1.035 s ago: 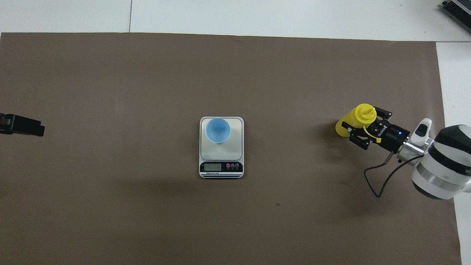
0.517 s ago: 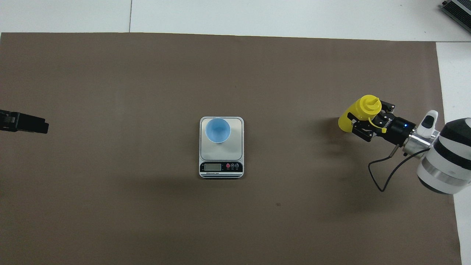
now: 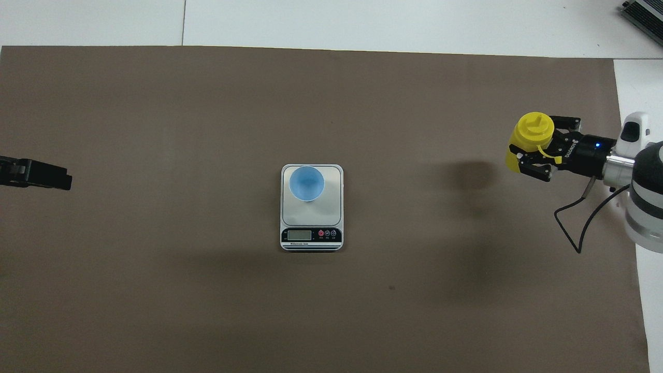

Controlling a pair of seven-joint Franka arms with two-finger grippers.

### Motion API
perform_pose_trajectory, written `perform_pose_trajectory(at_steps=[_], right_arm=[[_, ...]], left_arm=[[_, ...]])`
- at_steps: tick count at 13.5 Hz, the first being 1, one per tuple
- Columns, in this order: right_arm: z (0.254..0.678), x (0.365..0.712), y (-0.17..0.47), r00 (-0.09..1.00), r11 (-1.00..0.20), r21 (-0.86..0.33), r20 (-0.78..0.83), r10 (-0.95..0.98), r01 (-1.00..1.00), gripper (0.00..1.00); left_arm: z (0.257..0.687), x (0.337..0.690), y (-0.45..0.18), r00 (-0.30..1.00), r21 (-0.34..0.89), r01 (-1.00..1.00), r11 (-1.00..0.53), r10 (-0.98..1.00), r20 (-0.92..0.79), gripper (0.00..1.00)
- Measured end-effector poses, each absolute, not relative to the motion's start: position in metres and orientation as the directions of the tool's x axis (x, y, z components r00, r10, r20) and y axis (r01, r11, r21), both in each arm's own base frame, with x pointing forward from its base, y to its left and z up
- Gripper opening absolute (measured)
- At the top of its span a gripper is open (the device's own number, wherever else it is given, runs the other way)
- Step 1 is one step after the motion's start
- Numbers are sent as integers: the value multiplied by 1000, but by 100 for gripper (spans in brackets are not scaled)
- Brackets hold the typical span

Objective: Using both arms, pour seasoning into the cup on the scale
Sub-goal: 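Lift the yellow bottle and carry it over the cup on the scale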

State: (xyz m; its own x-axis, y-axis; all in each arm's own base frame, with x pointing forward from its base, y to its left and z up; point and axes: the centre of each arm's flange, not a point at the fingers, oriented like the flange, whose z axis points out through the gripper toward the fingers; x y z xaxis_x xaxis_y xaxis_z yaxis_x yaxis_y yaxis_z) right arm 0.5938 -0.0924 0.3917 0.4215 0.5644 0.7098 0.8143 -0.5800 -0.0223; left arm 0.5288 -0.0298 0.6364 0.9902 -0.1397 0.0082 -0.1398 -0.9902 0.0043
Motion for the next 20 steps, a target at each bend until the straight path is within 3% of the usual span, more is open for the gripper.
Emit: perform_pose_trajectory(at_steps=[11,18,20], right_arm=[[489,624,53,387,-450,176,300,872,876,46],[494,606,163,252,-253,334,49,967,908,46],[495,594,207,143,-101,412,-73,987,906,46]], left_arm=[[633,529,4,998,7,-67,-998,-67,-6,100],[633,529,4,998,7,-67,-998,-67,-6,100],[633,529,4,998,7,-67,-998,-67,-6,100]])
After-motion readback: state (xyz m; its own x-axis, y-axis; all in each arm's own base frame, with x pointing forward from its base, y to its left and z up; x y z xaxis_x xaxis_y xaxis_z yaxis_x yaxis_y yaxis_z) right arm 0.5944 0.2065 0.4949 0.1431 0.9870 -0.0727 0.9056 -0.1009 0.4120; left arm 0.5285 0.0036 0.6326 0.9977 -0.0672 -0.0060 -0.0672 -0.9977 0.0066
